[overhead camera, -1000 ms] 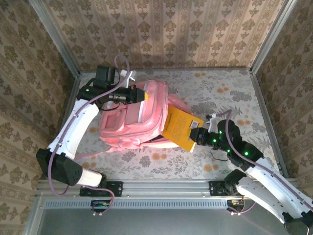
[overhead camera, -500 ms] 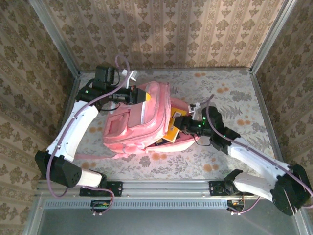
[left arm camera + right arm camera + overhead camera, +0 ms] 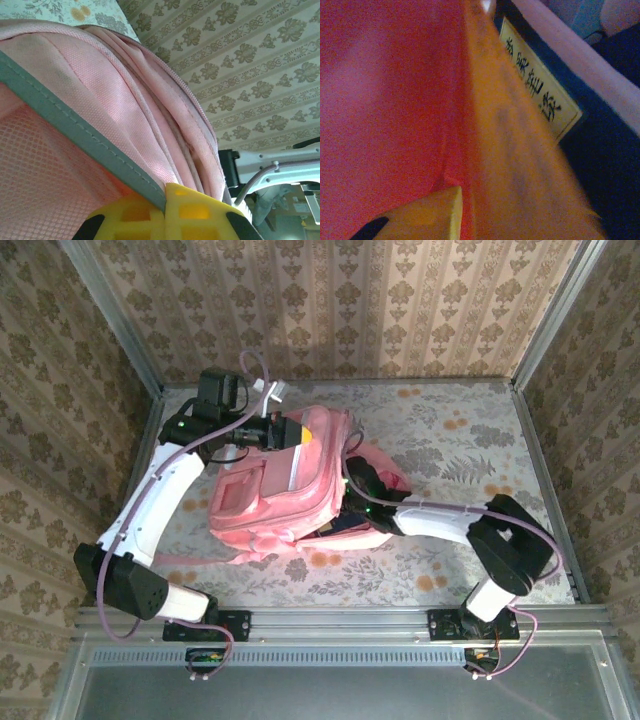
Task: Pack books, pencil case, and school supplies into a backpack
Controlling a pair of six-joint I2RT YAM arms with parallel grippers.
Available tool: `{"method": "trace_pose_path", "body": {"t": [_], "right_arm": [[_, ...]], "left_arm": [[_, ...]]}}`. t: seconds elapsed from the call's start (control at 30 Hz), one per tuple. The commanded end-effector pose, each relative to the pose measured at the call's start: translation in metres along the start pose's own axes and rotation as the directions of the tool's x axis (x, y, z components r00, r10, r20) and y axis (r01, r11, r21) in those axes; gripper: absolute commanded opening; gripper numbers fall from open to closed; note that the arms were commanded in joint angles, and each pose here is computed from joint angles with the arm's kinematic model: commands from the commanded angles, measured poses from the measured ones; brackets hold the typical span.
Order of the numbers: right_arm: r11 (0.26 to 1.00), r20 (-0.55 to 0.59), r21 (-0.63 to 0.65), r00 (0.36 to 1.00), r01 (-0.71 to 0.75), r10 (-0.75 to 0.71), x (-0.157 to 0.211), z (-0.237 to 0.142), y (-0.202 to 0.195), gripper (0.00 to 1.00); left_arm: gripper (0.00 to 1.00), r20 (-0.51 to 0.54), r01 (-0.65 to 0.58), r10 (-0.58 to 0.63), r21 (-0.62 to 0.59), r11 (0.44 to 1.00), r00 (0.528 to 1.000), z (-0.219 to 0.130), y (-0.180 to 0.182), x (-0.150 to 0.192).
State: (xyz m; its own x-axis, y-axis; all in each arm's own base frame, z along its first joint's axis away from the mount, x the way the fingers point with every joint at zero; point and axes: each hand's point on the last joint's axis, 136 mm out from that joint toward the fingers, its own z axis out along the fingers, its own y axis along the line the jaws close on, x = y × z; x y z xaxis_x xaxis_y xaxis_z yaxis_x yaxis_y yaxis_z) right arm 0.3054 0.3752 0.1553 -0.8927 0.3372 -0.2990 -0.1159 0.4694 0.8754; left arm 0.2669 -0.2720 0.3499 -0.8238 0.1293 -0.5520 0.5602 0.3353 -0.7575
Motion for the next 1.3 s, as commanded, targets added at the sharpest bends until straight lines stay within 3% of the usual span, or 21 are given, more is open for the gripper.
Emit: {"method": "trace_pose_path", "body": {"t": [0.0,0.13,0.47,0.67,0.87,1.13,1.2,1.27], "right_arm": [[0.995,0.081,-0.084,0.996,0.053,-0.046,-0.014,0.021,0.036,0.40],[0.995,0.096,-0.061,0.992,0.084,-0.078,-0.014,0.017,0.032,0.58],[0.971,0.216,0.004,0.948,0.239,-0.235,-0.035,-0.079,0.022,0.88],[0.962,0.324,0.211,0.916,0.174,-0.237,-0.058,-0.145,-0.026,0.87],[0.914,0.459,0.379,0.828,0.146,-0.322,-0.067,-0.213,-0.058,0.81],[0.884,0.468,0.440,0.800,0.158,-0.376,-0.060,-0.240,-0.068,0.75],[0.878,0.451,0.447,0.804,0.172,-0.388,-0.058,-0.240,-0.068,0.73],[0.872,0.424,0.446,0.809,0.204,-0.406,-0.055,-0.238,-0.066,0.70]], "left_arm": [[0.00,0.116,-0.266,0.249,0.167,0.949,0.961,-0.021,-0.070,-0.028],[0.00,0.119,-0.224,0.210,0.120,0.967,0.970,-0.020,-0.051,-0.028],[0.00,0.156,-0.105,0.106,-0.016,0.994,0.982,-0.025,0.000,-0.034],[0.00,0.165,-0.051,0.067,-0.096,0.994,0.984,-0.023,0.025,-0.037],[0.00,0.130,0.017,0.001,-0.137,0.990,0.991,0.005,0.059,-0.030],[0.01,-0.001,0.021,-0.021,-0.165,0.986,1.000,0.073,0.080,-0.018],[0.10,-0.024,0.041,-0.047,-0.185,0.982,0.999,0.087,0.091,-0.015],[0.26,-0.044,0.068,-0.078,-0.198,0.978,0.996,0.097,0.100,-0.012]]}}
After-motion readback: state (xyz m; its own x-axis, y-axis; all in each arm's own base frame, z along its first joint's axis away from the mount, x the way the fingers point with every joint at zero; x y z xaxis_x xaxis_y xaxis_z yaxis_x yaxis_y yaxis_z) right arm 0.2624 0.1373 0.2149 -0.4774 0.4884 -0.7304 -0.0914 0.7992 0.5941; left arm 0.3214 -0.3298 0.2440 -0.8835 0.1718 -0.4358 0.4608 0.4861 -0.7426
